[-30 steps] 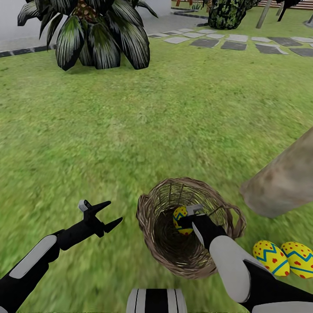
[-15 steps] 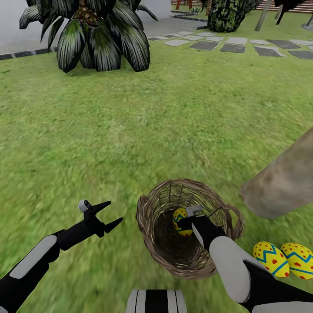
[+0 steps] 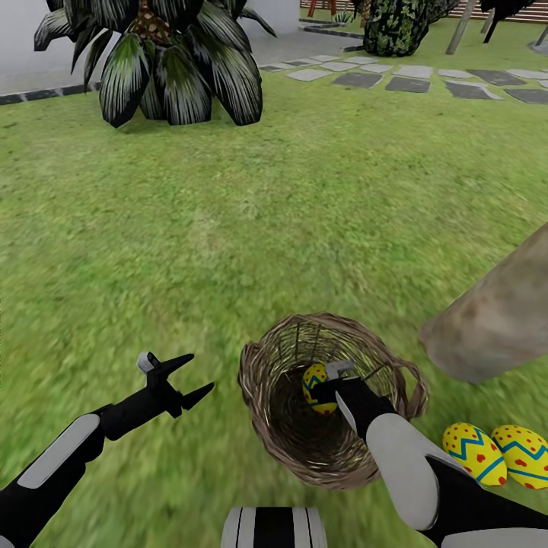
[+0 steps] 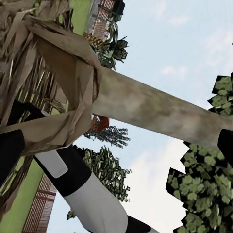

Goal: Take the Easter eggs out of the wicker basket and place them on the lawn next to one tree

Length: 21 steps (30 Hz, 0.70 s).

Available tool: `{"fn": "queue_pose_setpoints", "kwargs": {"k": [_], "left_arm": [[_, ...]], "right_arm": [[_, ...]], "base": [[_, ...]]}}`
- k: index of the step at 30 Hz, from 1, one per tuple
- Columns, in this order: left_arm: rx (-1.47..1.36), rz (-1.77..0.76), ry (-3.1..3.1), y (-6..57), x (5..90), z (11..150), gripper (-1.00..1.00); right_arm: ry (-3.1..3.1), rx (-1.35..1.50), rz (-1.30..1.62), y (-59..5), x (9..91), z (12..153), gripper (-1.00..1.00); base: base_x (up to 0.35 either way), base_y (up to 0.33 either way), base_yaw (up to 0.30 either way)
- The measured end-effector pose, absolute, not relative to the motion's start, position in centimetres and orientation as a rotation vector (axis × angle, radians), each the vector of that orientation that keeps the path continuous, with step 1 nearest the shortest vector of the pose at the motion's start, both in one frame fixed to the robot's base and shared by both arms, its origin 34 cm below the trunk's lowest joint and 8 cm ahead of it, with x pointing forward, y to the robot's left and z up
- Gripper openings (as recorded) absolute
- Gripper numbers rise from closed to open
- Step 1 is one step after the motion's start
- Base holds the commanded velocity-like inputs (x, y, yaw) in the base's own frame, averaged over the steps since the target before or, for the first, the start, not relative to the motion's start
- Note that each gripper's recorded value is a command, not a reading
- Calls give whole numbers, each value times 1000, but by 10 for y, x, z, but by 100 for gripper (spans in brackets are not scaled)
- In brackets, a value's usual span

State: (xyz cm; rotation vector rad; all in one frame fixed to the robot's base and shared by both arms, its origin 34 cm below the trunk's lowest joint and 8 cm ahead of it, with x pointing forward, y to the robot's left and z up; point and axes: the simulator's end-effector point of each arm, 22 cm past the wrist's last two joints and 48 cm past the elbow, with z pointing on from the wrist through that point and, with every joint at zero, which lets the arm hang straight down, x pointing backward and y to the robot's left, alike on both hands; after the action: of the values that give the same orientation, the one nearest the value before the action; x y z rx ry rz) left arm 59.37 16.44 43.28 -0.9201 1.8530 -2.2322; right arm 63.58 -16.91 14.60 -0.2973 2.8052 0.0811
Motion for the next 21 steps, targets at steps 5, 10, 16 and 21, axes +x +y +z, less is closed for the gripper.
{"fn": "queue_pose_setpoints", "kwargs": {"k": [5,10,16,21], "left_arm": [[-922,-2231,1852,165,594,433,100],[-916,-2232,1850,165,594,435,100],[-887,-2247,1826,159,595,449,100],[-861,-2249,1817,159,596,460,100]], "right_arm": [[2804,-292,83,-169,637,146,-100],[2803,-296,83,-169,636,148,-100],[2782,-308,133,-160,642,162,-100],[2769,-310,135,-159,647,174,-100]], "base": [[-231,0,0],[-12,0,0],[0,0,0],[0,0,0]]}}
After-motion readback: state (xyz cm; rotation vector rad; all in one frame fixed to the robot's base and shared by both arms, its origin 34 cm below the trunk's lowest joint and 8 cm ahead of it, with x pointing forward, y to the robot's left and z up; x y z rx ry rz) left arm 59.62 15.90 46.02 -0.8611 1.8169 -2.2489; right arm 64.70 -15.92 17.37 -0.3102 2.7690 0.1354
